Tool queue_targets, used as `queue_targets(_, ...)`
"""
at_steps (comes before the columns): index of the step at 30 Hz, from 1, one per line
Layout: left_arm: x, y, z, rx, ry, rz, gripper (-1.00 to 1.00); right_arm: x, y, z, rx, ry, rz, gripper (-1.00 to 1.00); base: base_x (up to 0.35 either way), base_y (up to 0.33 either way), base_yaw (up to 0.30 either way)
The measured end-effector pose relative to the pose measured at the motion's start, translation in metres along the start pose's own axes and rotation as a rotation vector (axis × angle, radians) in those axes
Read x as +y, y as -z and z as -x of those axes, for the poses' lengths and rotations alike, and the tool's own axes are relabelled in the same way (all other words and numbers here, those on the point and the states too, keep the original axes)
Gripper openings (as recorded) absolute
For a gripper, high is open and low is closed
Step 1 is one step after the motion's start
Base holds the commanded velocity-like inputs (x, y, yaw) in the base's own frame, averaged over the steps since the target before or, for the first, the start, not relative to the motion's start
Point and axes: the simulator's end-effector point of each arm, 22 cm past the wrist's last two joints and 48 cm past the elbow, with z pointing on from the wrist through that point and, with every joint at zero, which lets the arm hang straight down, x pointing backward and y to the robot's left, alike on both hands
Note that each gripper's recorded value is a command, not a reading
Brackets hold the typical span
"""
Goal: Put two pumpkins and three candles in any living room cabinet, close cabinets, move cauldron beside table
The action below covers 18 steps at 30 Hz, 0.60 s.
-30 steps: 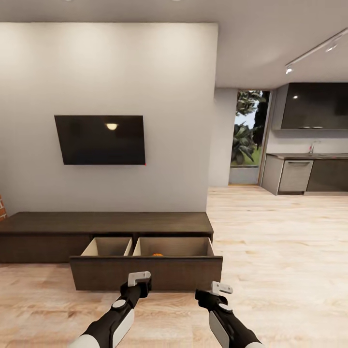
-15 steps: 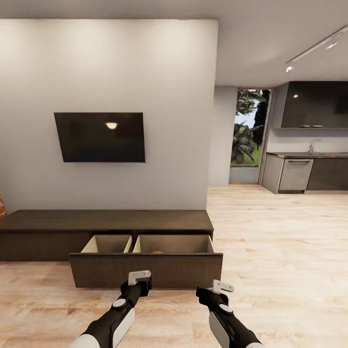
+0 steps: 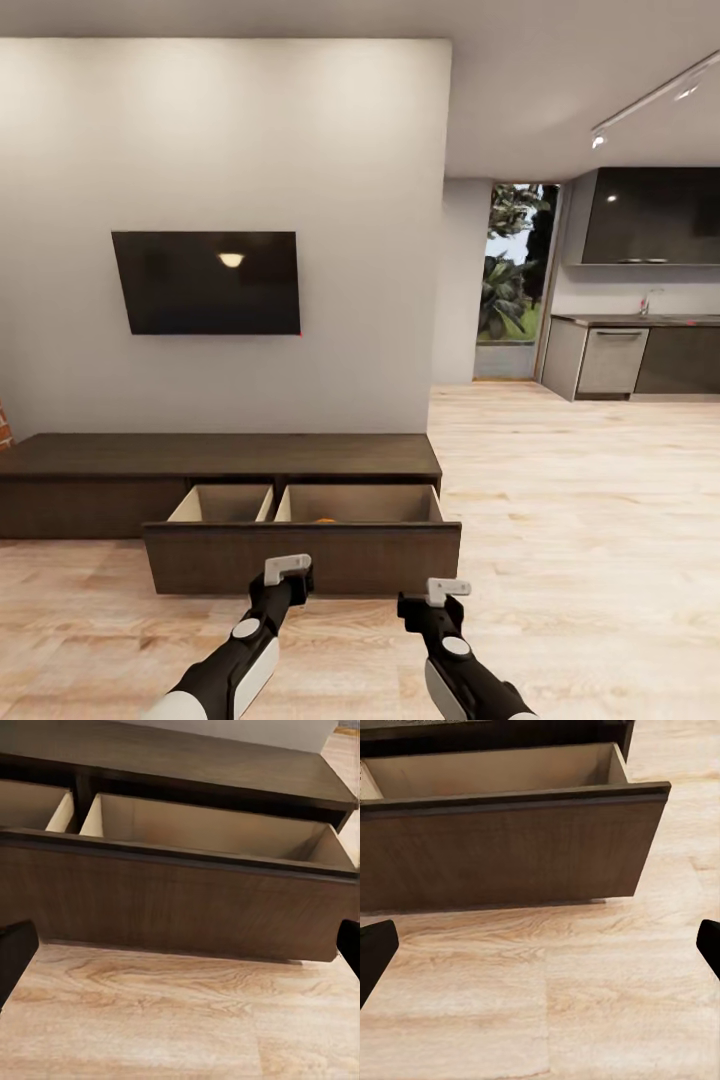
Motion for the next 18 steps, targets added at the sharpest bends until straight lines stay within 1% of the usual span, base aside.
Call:
queue_targets(3,0.001,-0.001,-0.002,-0.013,0.002,0.002,1.00,0.000,-0.002,-0.003,-0.009,0.001,0.001,1.00,0.000,0.000,0.000)
queue_targets(9,0.002,-0.004,-0.010,-0.029,0.003,-0.002,1.00,0.000,-0.005,0.003,-0.086,-0.014,0.002,1.00,0.000,0.000,0.000)
queue_targets(11,0.002,-0.005,-0.013,-0.031,0.003,-0.003,1.00,-0.001,-0.007,0.001,-0.094,-0.016,0.001,1.00,0.000,0.000,0.000)
queue_targets(14,0.000,-0.006,-0.019,-0.034,-0.010,-0.013,1.00,-0.002,-0.009,-0.003,-0.103,-0.019,0.001,1.00,0.000,0.000,0.000)
queue_targets(18,-0.009,-0.007,-0.027,-0.039,-0.045,-0.037,1.00,-0.002,-0.011,-0.008,-0.110,-0.025,0.001,1.00,0.000,0.000,0.000)
